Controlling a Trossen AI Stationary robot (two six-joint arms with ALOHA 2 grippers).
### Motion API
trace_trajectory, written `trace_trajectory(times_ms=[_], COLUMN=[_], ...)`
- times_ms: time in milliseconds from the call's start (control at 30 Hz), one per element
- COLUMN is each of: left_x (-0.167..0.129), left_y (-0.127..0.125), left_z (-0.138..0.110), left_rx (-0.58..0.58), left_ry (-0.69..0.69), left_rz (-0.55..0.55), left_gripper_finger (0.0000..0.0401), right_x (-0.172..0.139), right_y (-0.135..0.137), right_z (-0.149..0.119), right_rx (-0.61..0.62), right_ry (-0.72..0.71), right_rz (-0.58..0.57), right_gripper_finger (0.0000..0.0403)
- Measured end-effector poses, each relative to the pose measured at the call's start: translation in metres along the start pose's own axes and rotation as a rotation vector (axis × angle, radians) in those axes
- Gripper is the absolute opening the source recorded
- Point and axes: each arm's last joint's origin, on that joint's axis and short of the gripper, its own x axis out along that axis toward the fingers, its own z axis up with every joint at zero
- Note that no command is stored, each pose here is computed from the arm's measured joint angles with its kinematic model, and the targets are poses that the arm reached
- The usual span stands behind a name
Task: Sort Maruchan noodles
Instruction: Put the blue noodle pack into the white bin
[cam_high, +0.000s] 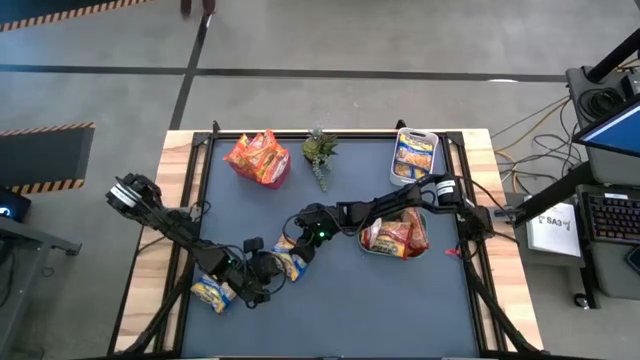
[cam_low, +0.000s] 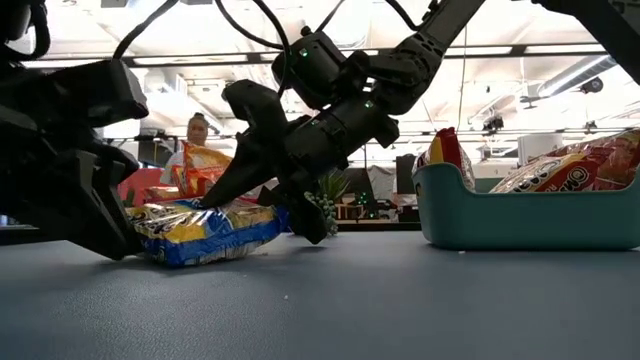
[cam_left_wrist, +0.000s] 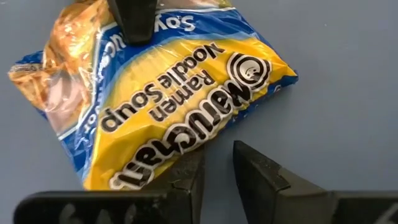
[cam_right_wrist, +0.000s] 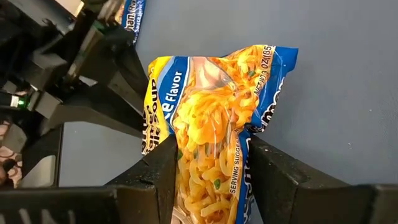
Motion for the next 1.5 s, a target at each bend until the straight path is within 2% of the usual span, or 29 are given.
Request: trace_trajectory(times_ms=[533, 733, 900, 1067, 1233, 1367, 1500], left_x=[-0.028, -0.048, -0.073, -0.101, -0.123, -0.135, -0.14], left_y=[0.007, 0.012, 0.024, 0.041, 0.055, 0.064, 0.068], left_z=[0.013, 0.025, 0.043, 0.058, 0.064, 0.066, 0.066], left_rx=[-0.002, 0.079, 0.159, 0.203, 0.212, 0.208, 0.168], left_ry=[-0.007, -0.097, -0.311, -0.51, -0.59, -0.612, -0.629], left_rz=[-0.069, -0.087, 0.049, 0.322, 0.55, 0.645, 0.652], left_gripper_finger=[0.0078, 0.0078, 0.0078, 0.0078, 0.0078, 0.0078, 0.0078], right_x=[0.0, -0.002, -0.006, -0.007, -0.008, -0.01, -0.014], right_y=[0.001, 0.001, 0.001, 0.0, 0.0, 0.003, 0.007], right_z=[0.0, 0.001, 0.004, 0.004, 0.005, 0.007, 0.01], right_rx=[-0.008, -0.007, -0.004, 0.023, 0.031, 0.042, 0.045], right_ry=[0.003, 0.004, 0.011, 0.018, 0.022, 0.013, 0.001], right_rz=[0.0, 0.001, 0.008, 0.008, 0.006, 0.013, 0.021], right_gripper_finger=[0.015, 0.015, 0.0149, 0.0149, 0.0149, 0.0149, 0.0149])
